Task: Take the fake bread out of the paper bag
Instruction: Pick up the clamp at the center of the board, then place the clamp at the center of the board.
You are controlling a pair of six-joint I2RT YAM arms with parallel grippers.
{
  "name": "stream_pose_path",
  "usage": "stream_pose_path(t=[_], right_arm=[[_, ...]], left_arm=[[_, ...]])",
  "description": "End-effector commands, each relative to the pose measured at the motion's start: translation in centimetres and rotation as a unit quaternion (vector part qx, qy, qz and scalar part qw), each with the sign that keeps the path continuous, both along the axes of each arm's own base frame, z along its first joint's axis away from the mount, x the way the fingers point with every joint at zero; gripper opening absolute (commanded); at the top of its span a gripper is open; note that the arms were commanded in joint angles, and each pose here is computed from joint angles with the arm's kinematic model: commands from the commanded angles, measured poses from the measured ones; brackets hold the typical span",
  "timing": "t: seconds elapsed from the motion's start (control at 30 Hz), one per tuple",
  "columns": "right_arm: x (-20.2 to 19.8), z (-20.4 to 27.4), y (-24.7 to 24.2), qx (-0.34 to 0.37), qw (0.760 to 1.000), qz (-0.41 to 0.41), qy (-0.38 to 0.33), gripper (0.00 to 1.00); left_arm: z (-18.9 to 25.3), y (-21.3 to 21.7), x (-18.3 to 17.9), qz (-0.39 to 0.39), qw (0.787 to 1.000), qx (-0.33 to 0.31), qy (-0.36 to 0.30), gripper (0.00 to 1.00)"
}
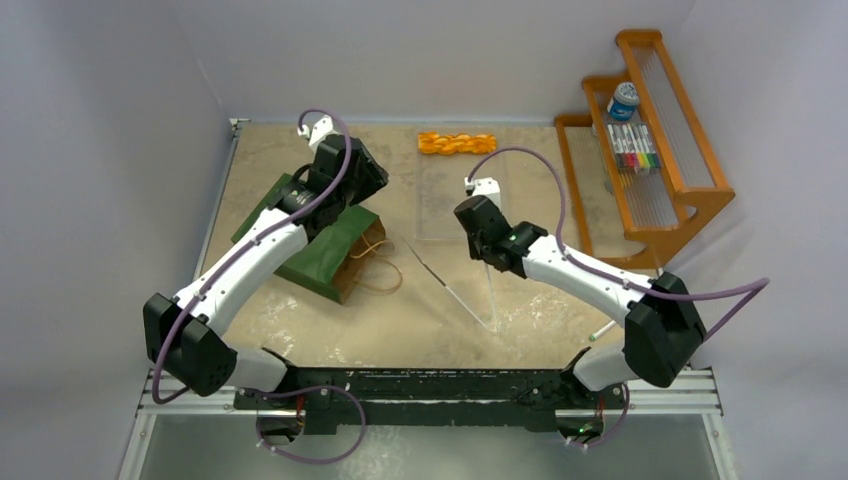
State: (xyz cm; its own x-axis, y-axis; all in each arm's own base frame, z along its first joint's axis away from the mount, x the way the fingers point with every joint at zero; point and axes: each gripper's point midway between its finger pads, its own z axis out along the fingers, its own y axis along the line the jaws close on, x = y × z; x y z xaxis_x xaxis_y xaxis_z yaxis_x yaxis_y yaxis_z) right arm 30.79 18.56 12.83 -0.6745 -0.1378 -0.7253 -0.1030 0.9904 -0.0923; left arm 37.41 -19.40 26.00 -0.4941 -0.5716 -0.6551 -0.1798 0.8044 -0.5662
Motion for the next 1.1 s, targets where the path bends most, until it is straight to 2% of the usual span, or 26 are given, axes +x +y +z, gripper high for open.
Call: stream_pose_path(t=[0.0,0.2,0.37,0.6,0.9,1.07], right_arm=[[-1.4,-1.6,2.0,0.008,0.999,0.035,0.015,0.00],[-1.3,-4.3,2.9,-0.004,0.999,0.035,0.036,0.00],[1.5,-2.3,2.5,-0.007,1.000,0.008,0.009,0.00],[3.8,-1.1,-0.5,-0.002,0.999,-0.040,-0.012,0.00],[7.9,-2.1,-1.9,-0.002,0.996,-0.085,-0.017,0.00],[10.2,-3.5,-2.8,0.004,0.994,-0.106,-0.008,0.02]], left_arm=[[3.7,1.5,0.4,0.030,0.998,-0.003,-0.054,0.47],[2.6,1.7,-1.2,0.029,0.998,-0.021,-0.042,0.46],[0.7,3.0,-3.6,0.038,0.999,-0.016,-0.026,0.44],[0.9,5.0,-6.1,0.046,0.999,0.000,-0.019,0.43],[0.1,5.6,-8.1,0.031,0.999,0.008,-0.002,0.43],[-1.0,4.2,-9.0,-0.006,1.000,0.019,0.021,0.43]])
